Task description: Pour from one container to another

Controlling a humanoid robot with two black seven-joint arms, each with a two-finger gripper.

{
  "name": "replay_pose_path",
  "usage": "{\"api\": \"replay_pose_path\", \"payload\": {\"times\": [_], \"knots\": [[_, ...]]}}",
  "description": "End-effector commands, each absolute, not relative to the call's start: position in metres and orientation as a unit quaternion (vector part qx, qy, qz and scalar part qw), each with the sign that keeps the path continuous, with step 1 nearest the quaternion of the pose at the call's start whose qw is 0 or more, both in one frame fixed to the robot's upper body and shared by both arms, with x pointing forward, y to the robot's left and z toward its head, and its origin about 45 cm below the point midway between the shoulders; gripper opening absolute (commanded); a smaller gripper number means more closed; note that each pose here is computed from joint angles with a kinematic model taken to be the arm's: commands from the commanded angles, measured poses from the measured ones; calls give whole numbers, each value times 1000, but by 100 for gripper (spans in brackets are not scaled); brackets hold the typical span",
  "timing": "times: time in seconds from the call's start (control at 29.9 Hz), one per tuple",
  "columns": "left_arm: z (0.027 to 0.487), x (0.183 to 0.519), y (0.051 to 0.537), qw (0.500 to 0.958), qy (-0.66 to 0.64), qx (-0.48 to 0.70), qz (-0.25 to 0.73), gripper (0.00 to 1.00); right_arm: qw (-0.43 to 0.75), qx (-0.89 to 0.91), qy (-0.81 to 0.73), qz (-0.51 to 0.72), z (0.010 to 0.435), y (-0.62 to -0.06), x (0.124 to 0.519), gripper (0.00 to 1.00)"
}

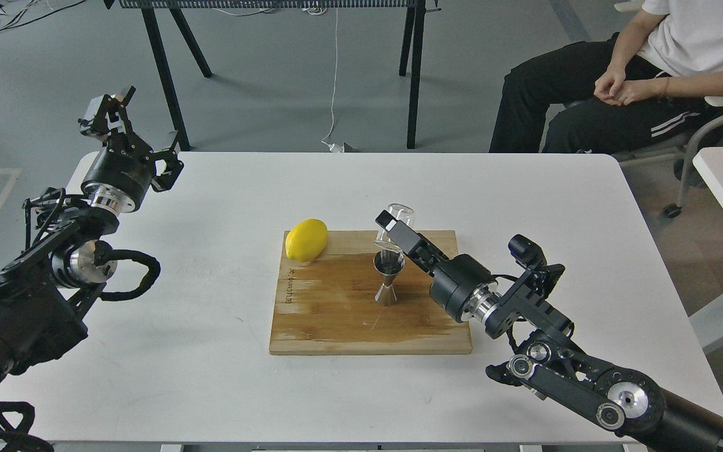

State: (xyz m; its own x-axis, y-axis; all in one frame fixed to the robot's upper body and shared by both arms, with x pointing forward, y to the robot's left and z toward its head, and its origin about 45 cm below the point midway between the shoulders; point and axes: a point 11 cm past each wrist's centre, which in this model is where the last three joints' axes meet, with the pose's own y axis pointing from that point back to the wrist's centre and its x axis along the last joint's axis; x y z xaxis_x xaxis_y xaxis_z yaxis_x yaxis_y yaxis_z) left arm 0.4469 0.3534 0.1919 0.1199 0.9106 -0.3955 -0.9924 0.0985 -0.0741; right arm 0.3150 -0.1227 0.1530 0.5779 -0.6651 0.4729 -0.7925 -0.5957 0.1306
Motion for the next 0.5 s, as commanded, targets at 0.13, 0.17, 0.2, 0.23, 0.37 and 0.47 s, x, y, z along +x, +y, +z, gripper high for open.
{"api": "replay_pose_path", "payload": {"times": [0.13, 0.17, 0.2, 0.23, 0.37, 0.47], "knots": [[197, 448, 359, 725, 123, -172, 656, 100, 147, 869, -461, 105, 161, -147, 320, 27], [197, 448, 359, 723, 124, -175, 656, 100, 141, 866, -470, 90, 164, -152, 323, 27], [199, 449, 361, 721, 123, -179, 658, 100, 133, 861, -486, 67, 168, -161, 327, 27], [200, 449, 363, 719, 122, -181, 659, 100, 122, 856, -501, 37, 170, -166, 329, 27], [206, 449, 374, 716, 114, -183, 664, 100, 67, 819, -566, -73, 174, -196, 338, 27], [207, 449, 373, 716, 114, -183, 664, 100, 29, 786, -599, -153, 173, -217, 344, 27]]}}
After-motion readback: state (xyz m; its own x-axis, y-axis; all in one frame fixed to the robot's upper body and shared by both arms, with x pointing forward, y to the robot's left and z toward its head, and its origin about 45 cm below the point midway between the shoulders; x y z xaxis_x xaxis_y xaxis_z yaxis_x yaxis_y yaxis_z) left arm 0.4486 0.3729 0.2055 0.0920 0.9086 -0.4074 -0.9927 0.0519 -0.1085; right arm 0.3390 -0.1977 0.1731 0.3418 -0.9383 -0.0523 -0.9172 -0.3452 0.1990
